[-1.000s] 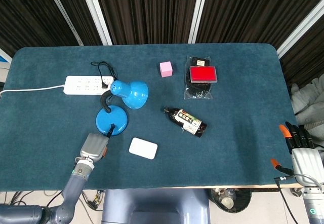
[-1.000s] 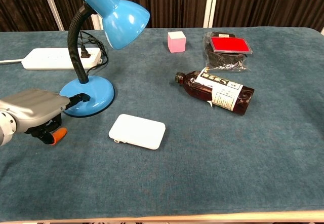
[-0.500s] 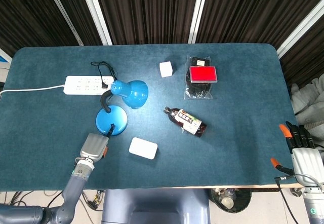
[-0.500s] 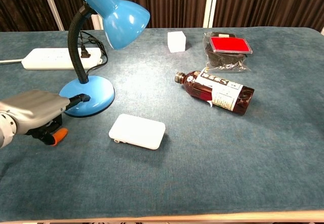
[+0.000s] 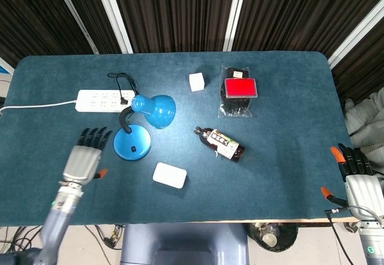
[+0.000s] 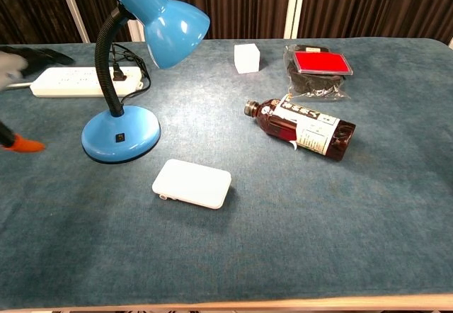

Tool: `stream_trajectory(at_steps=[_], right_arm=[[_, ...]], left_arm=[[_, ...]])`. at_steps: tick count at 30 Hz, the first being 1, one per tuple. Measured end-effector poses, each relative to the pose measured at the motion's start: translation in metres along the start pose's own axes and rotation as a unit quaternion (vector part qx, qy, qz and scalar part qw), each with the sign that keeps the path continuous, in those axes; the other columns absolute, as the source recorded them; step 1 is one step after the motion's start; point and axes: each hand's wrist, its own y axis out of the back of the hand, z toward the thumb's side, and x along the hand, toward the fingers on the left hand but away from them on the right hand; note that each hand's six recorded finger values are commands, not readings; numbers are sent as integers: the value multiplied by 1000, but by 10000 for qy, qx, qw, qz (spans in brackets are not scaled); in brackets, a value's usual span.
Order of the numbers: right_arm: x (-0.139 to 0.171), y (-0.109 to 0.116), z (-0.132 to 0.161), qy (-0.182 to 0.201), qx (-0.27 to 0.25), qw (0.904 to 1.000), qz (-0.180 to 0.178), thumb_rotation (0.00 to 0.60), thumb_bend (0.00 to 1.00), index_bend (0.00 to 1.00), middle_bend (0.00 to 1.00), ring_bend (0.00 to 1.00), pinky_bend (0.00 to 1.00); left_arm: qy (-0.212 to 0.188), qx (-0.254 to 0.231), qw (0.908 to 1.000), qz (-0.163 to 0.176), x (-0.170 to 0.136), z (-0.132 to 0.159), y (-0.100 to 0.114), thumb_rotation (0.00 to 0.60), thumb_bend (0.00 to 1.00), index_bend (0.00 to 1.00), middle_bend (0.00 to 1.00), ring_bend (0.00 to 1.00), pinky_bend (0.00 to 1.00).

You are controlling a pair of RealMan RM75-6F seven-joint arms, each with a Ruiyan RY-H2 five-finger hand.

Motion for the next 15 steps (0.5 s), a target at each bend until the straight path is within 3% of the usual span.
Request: stream_trajectory(at_steps=[9,15], right_arm=[[0,-1,1,-33,65,10000,-27,600,250,0,0,0,0],[1,-2,2,-23,91,10000,-19,600,250,0,0,0,0]], left_arm=[[377,-132,9985,362,-71,-73,6,600,103,0,0,0,0],[483,-282,9973,466,-93,-94,6,600,103,0,0,0,0]])
